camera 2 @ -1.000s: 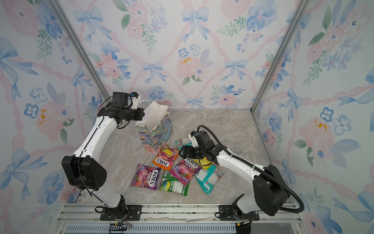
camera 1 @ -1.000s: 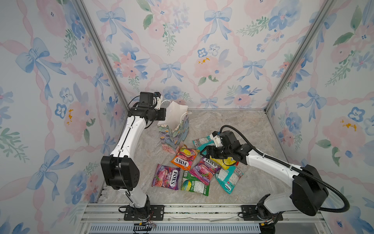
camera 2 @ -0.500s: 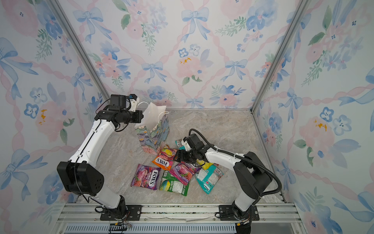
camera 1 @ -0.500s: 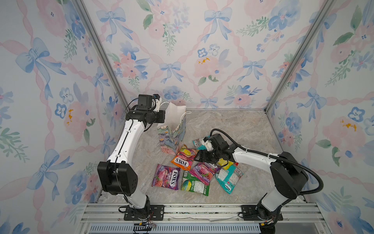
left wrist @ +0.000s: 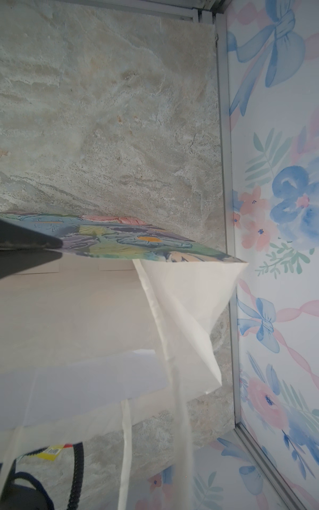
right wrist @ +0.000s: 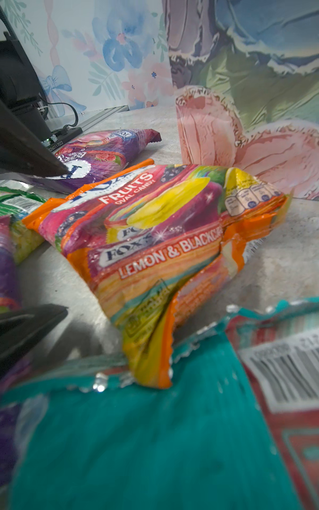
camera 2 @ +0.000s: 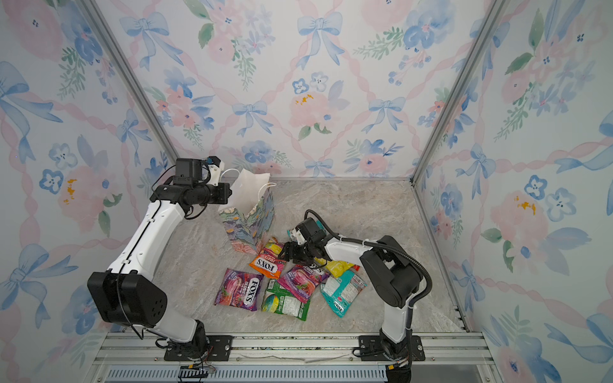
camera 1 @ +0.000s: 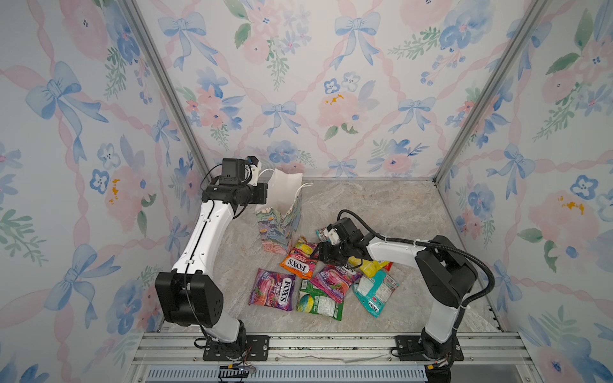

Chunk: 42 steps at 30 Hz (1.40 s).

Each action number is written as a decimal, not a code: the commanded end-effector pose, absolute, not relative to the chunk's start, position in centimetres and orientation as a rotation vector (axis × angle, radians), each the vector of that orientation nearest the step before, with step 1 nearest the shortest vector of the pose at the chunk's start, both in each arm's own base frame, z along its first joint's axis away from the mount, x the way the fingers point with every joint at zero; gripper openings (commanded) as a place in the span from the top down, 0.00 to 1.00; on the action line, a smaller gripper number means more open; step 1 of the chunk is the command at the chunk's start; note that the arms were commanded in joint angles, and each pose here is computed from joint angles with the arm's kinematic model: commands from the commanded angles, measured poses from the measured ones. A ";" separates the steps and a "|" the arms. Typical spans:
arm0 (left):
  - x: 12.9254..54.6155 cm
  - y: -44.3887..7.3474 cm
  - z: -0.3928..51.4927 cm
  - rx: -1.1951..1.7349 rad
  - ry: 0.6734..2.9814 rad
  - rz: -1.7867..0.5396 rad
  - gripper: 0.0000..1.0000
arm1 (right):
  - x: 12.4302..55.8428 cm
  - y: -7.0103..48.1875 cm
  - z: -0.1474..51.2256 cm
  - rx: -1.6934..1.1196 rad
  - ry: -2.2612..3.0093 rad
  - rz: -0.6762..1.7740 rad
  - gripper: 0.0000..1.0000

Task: Place the snacks into the paper bag
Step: 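Lower the right gripper onto the orange FOX'S fruits candy bag and grasp it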

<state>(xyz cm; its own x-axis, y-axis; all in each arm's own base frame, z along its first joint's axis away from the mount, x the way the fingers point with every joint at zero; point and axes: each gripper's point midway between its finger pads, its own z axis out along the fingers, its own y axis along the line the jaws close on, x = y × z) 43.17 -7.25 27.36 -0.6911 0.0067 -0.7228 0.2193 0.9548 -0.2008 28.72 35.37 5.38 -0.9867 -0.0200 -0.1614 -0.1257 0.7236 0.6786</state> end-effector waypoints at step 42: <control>42.9 -6.6 28.2 0.144 2.280 -0.376 1.00 | 33.7 33.7 14.3 -0.073 2.526 1.151 0.99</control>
<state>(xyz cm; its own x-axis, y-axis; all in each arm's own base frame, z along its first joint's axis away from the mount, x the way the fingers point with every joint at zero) 43.44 -6.46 27.35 -0.6861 -0.0092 -0.7274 0.2071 0.9561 -0.2074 32.36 34.86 11.03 -0.9610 0.0864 -0.2625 -0.1422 0.6600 0.7377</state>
